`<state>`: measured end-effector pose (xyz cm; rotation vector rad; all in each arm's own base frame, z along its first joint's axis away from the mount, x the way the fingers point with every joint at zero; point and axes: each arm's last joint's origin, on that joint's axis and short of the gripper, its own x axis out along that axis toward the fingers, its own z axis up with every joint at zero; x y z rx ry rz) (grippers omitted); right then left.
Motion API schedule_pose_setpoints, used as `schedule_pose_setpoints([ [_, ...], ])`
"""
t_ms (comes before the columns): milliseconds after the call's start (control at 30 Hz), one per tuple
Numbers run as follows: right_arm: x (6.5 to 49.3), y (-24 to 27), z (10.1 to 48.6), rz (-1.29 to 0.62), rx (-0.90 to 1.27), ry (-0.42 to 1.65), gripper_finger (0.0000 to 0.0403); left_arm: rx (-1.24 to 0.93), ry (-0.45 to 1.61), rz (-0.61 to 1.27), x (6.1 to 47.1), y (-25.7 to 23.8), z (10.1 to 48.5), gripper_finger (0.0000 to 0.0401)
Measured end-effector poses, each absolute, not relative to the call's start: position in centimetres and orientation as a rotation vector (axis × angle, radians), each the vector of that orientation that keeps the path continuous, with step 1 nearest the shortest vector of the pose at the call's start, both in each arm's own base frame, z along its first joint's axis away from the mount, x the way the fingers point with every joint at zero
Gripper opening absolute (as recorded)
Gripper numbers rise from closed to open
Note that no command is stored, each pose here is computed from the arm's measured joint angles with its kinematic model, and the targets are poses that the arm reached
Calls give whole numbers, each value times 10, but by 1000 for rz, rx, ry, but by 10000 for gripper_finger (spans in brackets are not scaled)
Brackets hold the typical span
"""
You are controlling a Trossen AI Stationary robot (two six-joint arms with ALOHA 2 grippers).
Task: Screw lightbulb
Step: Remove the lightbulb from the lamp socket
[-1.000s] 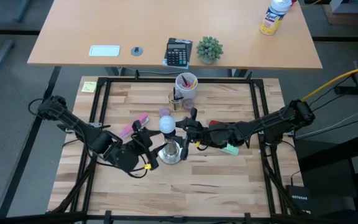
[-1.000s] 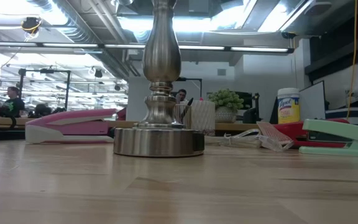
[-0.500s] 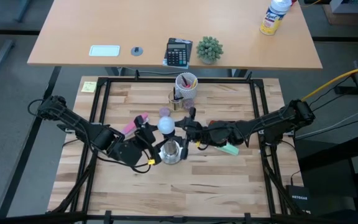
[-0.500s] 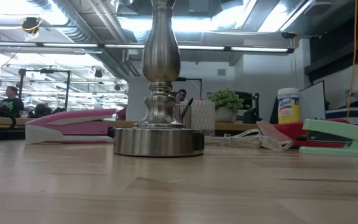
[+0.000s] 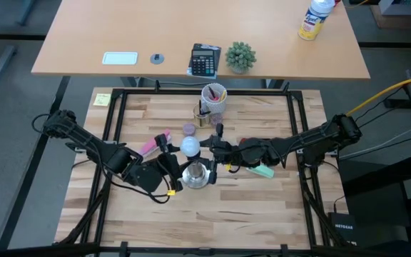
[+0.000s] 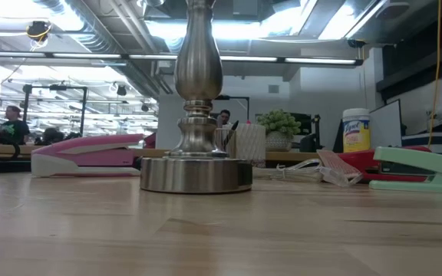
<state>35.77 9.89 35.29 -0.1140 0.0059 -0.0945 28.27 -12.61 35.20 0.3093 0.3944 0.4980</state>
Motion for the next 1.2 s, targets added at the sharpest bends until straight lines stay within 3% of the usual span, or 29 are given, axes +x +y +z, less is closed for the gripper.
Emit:
schedule_pose_setpoints([
  [233, 358, 99, 353, -91, -115, 7, 163, 226, 377, 501, 283, -126, 352, 168],
  [767, 358, 99, 353, -99, -111, 4, 163, 101, 315, 513, 287, -125, 355, 247],
  [900, 358, 99, 354, -101, -107, -10, 163, 41, 291, 538, 289, -121, 356, 227],
  [1100, 358, 99, 356, -104, -99, -24, 163, 48, 291, 540, 289, -121, 357, 166],
  [1200, 358, 99, 356, -100, -99, -26, 163, 55, 292, 532, 288, -123, 357, 162],
])
